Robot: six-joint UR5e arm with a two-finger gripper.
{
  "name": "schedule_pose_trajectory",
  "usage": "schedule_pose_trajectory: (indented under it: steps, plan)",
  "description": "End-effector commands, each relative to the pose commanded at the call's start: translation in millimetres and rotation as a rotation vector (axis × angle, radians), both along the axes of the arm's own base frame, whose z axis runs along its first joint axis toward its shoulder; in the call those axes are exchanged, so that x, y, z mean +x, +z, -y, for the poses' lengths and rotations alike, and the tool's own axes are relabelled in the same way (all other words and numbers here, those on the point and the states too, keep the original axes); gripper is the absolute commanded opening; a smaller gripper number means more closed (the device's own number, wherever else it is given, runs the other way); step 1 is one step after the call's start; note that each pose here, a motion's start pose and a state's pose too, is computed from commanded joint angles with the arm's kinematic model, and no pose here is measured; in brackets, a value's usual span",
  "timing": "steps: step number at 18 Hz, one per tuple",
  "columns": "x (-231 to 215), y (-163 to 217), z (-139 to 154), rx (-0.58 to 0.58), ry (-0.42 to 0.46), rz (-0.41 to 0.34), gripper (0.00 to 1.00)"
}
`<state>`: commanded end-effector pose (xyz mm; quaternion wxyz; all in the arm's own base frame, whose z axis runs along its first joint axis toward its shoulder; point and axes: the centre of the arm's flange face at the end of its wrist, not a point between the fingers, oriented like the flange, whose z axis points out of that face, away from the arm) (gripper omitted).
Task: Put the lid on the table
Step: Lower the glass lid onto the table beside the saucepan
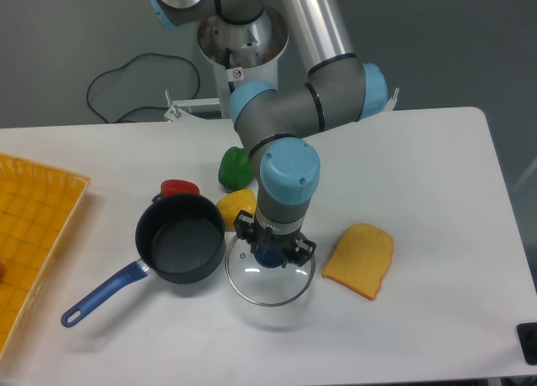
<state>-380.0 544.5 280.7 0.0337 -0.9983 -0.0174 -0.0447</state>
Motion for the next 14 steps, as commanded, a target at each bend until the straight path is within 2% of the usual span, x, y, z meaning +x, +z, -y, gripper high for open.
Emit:
schedule_pose_trajectory:
  steps: [14]
  plan:
    - [7, -25, -16, -0.007, -0.034, -0.008, 0.49]
